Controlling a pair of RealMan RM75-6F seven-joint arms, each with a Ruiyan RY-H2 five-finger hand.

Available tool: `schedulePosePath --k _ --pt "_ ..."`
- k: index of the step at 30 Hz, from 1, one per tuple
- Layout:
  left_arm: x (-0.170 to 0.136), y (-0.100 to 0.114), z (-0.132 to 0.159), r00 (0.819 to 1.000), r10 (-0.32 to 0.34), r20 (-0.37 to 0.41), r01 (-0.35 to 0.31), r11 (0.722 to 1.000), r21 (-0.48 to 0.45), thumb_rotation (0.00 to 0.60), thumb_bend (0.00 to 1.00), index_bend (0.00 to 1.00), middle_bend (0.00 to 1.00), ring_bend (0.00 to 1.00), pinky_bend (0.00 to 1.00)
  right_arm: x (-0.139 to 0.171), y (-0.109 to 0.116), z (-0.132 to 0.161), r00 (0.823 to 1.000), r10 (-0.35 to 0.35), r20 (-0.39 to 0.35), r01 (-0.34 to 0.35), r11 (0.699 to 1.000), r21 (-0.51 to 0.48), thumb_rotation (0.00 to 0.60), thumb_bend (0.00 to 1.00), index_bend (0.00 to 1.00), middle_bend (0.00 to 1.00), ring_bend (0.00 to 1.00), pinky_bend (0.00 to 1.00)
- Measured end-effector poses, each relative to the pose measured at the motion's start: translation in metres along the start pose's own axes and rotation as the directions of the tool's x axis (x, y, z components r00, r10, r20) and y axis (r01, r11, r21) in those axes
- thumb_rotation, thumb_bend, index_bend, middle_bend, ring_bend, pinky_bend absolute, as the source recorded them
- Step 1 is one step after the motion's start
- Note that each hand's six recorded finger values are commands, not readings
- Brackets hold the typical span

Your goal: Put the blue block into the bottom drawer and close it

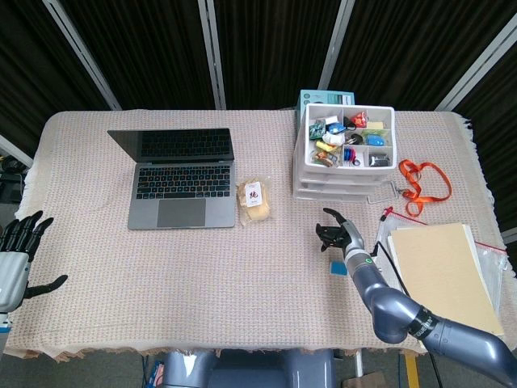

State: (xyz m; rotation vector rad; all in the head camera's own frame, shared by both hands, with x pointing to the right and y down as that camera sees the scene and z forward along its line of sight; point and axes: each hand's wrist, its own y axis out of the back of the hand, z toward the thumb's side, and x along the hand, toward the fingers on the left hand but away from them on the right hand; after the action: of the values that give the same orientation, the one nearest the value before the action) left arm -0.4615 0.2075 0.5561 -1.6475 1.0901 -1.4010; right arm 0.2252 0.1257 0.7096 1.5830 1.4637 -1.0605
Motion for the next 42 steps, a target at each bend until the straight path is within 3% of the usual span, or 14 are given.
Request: schedulePosePath --k 19,37,42 --pt "0.001 0.000 -0.001 1.000 -0.014 -0.003 0.013 1.000 -0.025 0.600 0.10 0.08 0.00 0.00 0.00 -0.040 -0.007 0.000 0.998 -0.034 0.055 0.042 0.988 -0.150 0.600 0.47 0.14 0.79 0.81 0.68" --pt "0.002 -0.002 0.000 1.000 -0.028 -0.010 0.028 0.999 -0.038 0.600 0.10 0.08 0.00 0.00 0.00 -0.053 0.012 0.007 0.983 -0.169 0.068 0.182 0.940 -0.289 0.600 0.49 0.14 0.79 0.81 0.68" --pt "0.001 -0.002 0.001 1.000 -0.028 -0.006 0.027 0.999 -0.037 0.600 0.10 0.08 0.00 0.00 0.00 -0.054 0.012 0.007 0.982 -0.167 0.086 0.186 0.920 -0.344 0.600 0.50 0.15 0.79 0.81 0.68"
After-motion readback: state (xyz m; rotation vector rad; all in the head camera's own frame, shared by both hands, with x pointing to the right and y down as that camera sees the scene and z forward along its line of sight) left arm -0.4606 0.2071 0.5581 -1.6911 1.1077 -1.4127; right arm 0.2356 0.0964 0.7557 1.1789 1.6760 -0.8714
